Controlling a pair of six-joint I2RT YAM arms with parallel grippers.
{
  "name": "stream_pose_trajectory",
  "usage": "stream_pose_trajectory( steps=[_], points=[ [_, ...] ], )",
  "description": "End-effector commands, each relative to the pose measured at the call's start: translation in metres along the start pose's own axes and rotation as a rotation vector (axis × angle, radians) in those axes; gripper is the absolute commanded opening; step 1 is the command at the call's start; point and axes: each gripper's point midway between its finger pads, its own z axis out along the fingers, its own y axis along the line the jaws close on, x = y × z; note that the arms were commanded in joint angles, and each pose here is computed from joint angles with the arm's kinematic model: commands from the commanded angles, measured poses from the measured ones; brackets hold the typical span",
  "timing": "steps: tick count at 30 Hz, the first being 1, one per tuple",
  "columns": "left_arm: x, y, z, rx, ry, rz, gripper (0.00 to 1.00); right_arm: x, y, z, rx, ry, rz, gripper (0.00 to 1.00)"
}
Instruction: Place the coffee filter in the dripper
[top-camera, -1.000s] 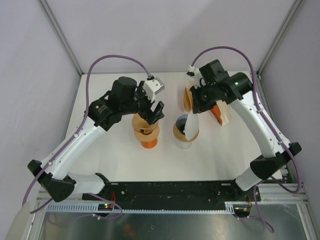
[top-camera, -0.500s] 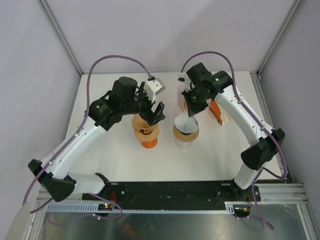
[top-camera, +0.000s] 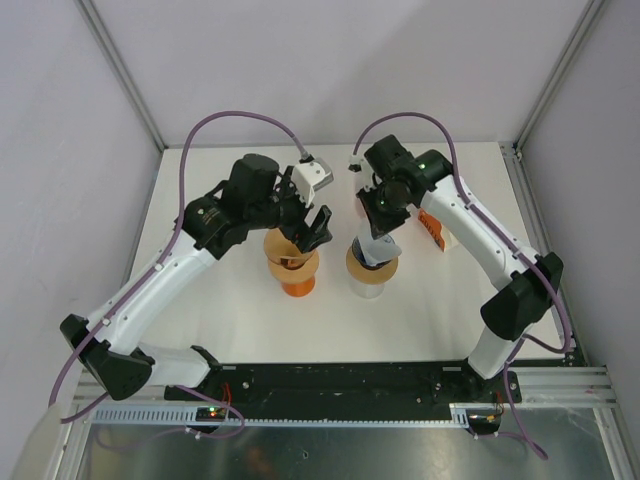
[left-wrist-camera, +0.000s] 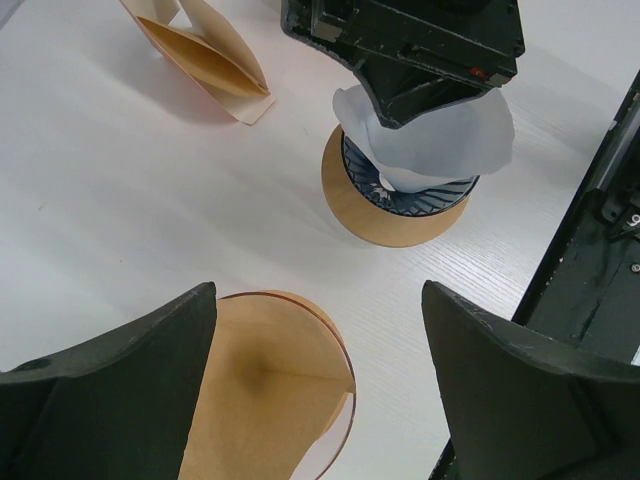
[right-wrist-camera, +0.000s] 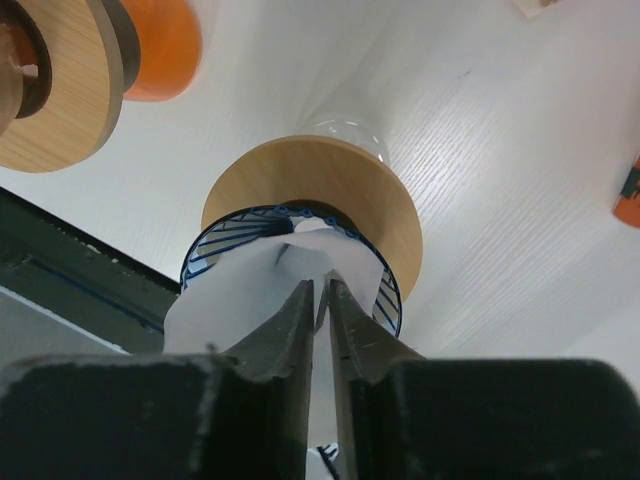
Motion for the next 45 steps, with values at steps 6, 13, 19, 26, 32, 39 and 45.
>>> stream_pose_trajectory(
  steps=[6, 13, 19, 26, 32, 39, 45],
  points=[
    [0.001, -0.001, 0.002, 0.013, -0.002, -0.012, 0.88, -0.029, -0.003, -0.032, 0.066, -0.161, -0.043, 0.40],
    [0.000, -0.001, 0.002, 0.014, -0.004, -0.010, 0.88, -0.042, -0.017, -0.067, 0.157, -0.265, -0.056, 0.59],
    [0.000, -0.001, 0.001, 0.009, -0.006, -0.009, 0.88, -0.048, -0.017, -0.096, 0.200, -0.350, -0.077, 0.62],
    [-0.002, 0.000, 0.000, 0.003, -0.009, -0.005, 0.88, -0.038, 0.000, -0.094, 0.136, -0.350, -0.110, 0.39],
    [-0.003, 0.011, -0.004, -0.059, -0.011, 0.008, 0.89, -0.028, 0.044, -0.076, -0.018, -0.322, -0.180, 0.02],
    [0.001, 0.023, -0.007, -0.130, 0.001, 0.017, 0.89, 0.003, 0.034, -0.026, 0.048, -0.146, -0.149, 0.00],
    [0.004, 0.028, -0.010, -0.154, 0.005, 0.019, 0.89, 0.014, 0.028, 0.001, 0.072, -0.122, -0.136, 0.00]
  ],
)
